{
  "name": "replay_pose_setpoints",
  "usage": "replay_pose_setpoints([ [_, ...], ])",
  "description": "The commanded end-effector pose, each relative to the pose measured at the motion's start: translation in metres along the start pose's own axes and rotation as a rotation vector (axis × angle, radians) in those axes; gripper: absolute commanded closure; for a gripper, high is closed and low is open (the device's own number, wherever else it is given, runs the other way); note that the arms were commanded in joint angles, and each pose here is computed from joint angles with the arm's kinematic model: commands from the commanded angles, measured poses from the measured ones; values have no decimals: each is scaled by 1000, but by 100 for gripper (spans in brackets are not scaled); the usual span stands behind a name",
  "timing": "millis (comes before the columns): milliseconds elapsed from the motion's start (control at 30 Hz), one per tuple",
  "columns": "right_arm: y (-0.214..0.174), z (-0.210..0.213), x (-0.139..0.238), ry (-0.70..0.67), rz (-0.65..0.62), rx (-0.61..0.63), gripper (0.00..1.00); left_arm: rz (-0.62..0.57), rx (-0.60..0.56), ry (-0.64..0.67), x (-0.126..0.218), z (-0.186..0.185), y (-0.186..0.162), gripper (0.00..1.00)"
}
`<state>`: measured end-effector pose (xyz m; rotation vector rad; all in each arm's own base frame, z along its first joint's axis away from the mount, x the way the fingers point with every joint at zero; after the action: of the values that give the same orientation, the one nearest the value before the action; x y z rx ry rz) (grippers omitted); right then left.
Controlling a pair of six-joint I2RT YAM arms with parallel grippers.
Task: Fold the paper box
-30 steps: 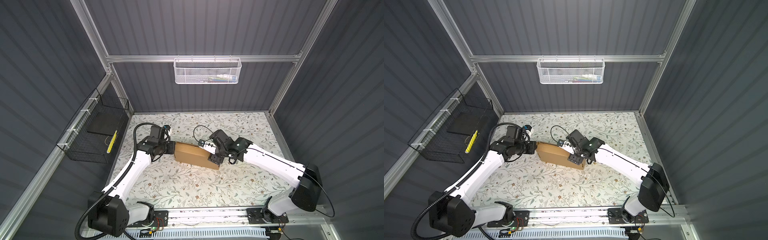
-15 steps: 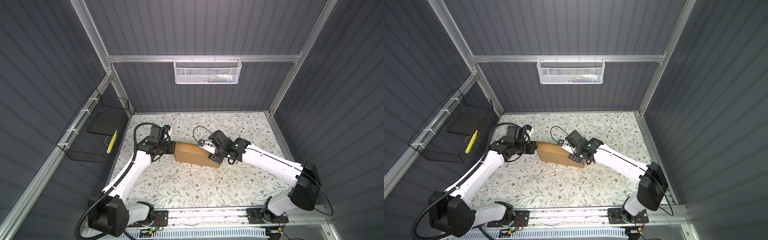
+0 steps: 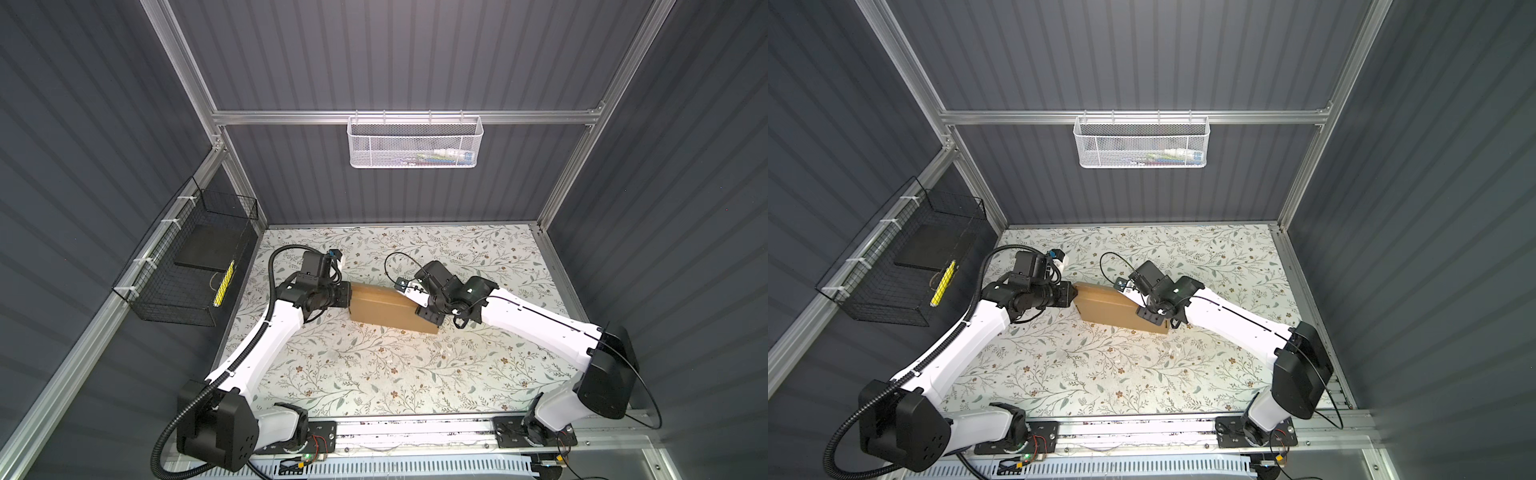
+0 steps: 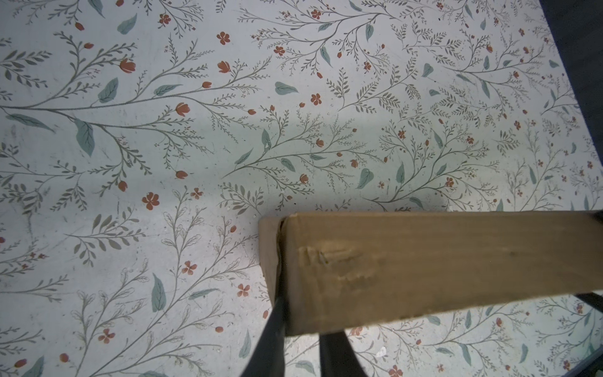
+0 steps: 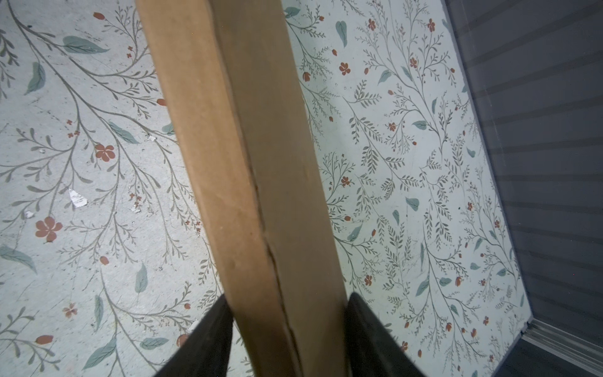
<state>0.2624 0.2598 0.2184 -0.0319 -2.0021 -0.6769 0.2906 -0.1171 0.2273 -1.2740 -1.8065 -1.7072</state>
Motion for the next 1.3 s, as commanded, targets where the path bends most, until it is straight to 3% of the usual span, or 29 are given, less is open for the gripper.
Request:
replay_pose_setpoints([
  [0, -5, 5, -9, 12, 43, -11, 45, 15, 4, 13, 5, 0, -4, 69],
  [533, -3, -1, -16, 28, 45, -57, 47, 13, 0, 18, 38, -4, -11, 49],
  [700, -3, -1, -16, 29, 46, -51, 48, -36, 9, 22, 49, -6, -1, 44],
  [1033, -2, 1, -21, 43, 34, -46, 49, -178, 94, -169, 55, -5, 61, 30],
  [1267, -2, 0, -21, 44, 28, -47, 49, -184, 262, -324, 29, 28, 70, 30],
])
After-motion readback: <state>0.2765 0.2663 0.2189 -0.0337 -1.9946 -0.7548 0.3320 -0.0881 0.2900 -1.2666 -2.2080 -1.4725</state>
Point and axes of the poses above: each gripper's point midway between its finger pads, its own x axis back along the fingers, its own z axis along the line the jaws close on, y = z × x, the point moved 6 cm from there along x, back along the fingers, and after that the axes turned 3 degrees about -x, right-handed, at the moved point
